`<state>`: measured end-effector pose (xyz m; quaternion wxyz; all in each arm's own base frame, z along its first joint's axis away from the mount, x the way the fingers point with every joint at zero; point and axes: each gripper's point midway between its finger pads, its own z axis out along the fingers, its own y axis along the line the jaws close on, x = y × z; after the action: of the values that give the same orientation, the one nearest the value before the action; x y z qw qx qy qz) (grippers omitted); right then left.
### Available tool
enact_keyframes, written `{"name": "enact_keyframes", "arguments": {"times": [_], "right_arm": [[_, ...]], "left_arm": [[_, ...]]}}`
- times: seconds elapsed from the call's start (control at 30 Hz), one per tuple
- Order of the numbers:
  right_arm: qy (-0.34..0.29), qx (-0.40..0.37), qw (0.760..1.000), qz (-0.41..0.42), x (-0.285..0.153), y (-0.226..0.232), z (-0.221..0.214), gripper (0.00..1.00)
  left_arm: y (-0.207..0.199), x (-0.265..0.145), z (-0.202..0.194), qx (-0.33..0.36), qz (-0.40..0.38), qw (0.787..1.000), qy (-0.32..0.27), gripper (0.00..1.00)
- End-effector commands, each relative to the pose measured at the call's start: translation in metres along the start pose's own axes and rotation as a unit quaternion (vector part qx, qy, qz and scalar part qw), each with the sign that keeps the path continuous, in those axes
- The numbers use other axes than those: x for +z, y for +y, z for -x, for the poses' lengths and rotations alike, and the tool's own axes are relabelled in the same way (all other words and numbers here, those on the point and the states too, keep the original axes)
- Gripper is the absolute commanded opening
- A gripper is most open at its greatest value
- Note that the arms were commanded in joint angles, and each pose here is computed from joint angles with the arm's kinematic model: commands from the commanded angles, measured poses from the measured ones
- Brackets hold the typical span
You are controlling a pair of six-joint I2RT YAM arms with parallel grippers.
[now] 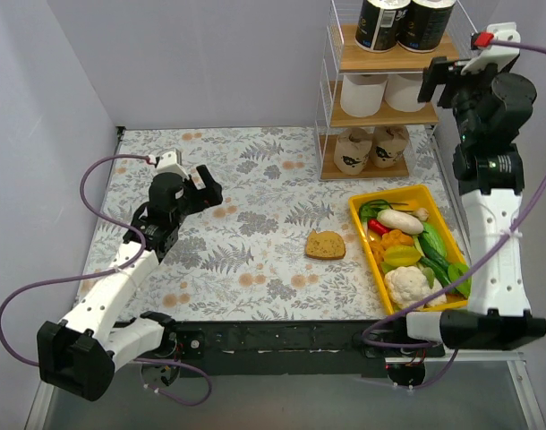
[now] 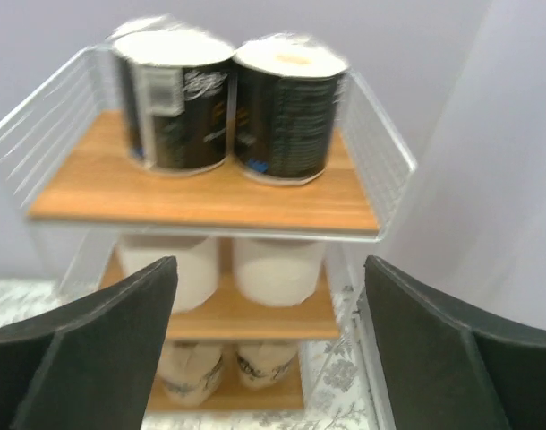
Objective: Place and organize the paper towels onto the shelf
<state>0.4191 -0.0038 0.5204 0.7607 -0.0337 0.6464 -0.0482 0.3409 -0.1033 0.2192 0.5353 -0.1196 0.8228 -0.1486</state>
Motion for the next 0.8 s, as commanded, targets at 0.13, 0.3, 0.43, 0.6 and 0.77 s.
{"name": "enact_keyframes", "arguments": {"times": [0.13, 0.3, 0.43, 0.6, 0.77], "right_arm": [[0.096, 0.171, 0.965, 0.173, -0.099, 0.081, -0.063, 0.98], [0.143, 0.191, 0.95, 0.202, -0.135, 0.097, -0.107, 0.98], [0.148, 0.205, 0.937, 0.242, -0.163, 0.114, -0.129, 0.98], [0.206, 0.296, 0.905, 0.227, -0.18, 0.128, -0.171, 0.98], [0.238, 0.306, 0.89, 0.242, -0.189, 0.137, -0.19, 0.99]], "left_arm": [[-0.06, -0.03, 0.012, 0.013, -0.176, 0.984, -0.014, 0.98], [-0.084, -0.05, 0.013, 0.021, -0.255, 0.967, -0.021, 0.98], [-0.089, -0.056, 0.014, 0.022, -0.273, 0.961, -0.025, 0.98], [-0.099, -0.07, 0.02, 0.026, -0.309, 0.95, -0.04, 0.98], [-0.103, -0.077, 0.021, 0.029, -0.325, 0.944, -0.049, 0.98]]}}
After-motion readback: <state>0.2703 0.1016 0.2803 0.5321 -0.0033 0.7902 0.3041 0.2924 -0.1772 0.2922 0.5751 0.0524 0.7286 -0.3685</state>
